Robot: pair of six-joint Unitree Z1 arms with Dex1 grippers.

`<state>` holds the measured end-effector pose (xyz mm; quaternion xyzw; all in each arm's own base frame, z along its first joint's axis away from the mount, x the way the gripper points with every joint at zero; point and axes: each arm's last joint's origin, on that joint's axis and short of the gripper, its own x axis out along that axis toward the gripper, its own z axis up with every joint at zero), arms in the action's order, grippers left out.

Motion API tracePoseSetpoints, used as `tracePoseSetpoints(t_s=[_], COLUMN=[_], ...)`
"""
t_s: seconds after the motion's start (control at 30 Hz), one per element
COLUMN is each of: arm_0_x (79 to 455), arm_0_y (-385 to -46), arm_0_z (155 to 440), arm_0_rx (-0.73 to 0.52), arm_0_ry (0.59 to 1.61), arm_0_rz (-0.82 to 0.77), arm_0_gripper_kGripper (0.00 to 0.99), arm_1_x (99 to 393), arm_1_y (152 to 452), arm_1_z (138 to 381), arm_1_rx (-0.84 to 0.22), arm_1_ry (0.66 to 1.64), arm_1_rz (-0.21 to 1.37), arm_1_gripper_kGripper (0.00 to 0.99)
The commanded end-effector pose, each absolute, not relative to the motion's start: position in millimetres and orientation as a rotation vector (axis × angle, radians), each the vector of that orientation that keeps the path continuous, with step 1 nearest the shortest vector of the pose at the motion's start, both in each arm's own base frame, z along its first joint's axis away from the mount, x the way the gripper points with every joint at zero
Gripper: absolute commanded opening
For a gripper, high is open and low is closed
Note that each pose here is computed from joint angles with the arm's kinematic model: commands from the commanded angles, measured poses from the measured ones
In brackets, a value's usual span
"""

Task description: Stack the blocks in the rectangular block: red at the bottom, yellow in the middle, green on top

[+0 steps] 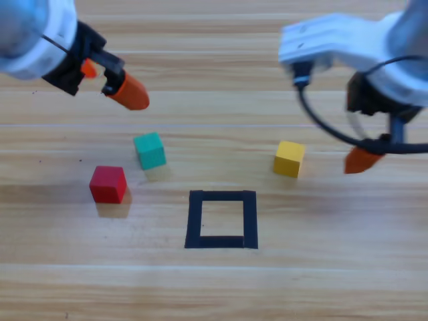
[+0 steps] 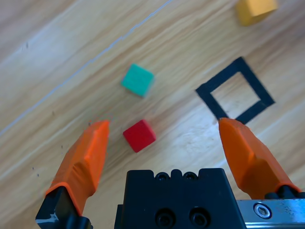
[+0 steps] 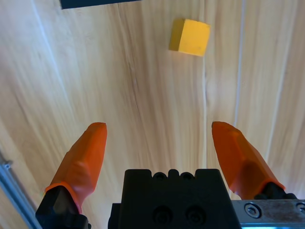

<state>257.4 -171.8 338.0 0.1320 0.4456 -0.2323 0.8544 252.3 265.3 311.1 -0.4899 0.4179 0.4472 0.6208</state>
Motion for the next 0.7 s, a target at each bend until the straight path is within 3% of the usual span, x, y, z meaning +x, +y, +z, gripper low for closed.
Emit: tracePoseSetpoints(t_s=[0.03,0.43,0.7], arm_0_x=[303.1,338.6,339.3], arm_0_y=[-155.3,-147.8,-162.6], arm_0_z=[303.8,234.6,211.7], arm_0_rx=[0.192,0.067,0.037], arm_0_ry=[1.115,1.393,1.445], arm_0_rz=[-0.272,-0.015,0.044], arm_0_gripper_kGripper=[0.989,0.990,0.990], arm_1_x=[307.2,343.1,354.2], arm_1_y=[280.3,314.7,324.8], arm_1_z=[249.2,219.0,198.0], arm_1_rx=[-1.126,-1.121,-1.129], arm_1_ry=[1.126,1.174,1.202], arm_1_rz=[0.991,1.005,1.006], arm_1_gripper_kGripper=[0.971,0.971,0.969])
